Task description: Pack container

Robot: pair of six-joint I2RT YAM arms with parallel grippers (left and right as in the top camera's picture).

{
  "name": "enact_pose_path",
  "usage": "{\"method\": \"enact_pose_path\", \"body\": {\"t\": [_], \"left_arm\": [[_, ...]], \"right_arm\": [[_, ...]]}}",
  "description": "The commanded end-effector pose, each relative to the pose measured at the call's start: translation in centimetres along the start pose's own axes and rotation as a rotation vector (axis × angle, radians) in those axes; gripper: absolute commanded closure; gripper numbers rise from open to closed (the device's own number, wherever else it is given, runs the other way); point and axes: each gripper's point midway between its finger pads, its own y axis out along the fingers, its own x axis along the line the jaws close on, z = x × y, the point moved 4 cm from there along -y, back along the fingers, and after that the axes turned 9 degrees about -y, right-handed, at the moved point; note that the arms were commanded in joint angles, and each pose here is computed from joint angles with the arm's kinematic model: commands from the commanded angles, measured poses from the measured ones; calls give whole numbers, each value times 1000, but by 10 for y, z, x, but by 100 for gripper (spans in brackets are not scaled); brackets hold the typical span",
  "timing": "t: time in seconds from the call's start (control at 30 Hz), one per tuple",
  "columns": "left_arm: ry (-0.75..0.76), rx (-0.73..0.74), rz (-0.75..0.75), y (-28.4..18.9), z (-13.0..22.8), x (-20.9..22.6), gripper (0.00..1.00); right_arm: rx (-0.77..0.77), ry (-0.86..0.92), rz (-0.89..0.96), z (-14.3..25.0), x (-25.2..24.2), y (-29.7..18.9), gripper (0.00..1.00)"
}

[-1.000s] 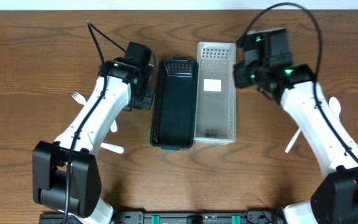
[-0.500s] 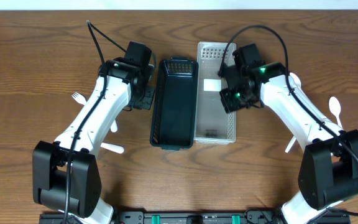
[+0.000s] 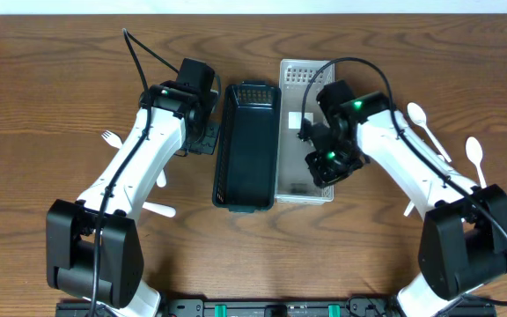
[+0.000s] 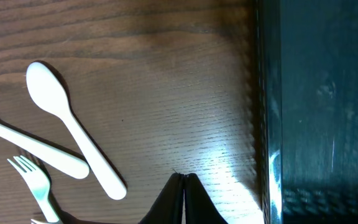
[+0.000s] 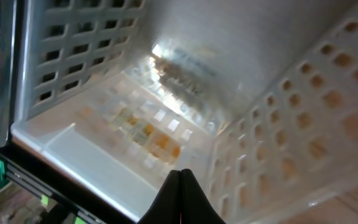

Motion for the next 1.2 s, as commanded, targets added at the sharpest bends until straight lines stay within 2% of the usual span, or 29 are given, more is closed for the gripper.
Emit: {"method": "enact_pose_path", "body": {"t": [0.0,0.5,0.7,0.93,1.17], "left_arm": [[-7,10,0,2,2,1,94],[-7,10,0,2,2,1,94],[-7,9,0,2,2,1,94],[-5,21,-2,2,4,1,94],[-5,24,-3,2,5,2,94]], "right_arm": [[21,-47,-23,3,12,1,97],[181,-76,-63,35,27,0,98],[145,-84,-53,27,25,1,99],[97,103,93,19,-6,-2,98],[101,140,100,23,-17,-5,96]]}}
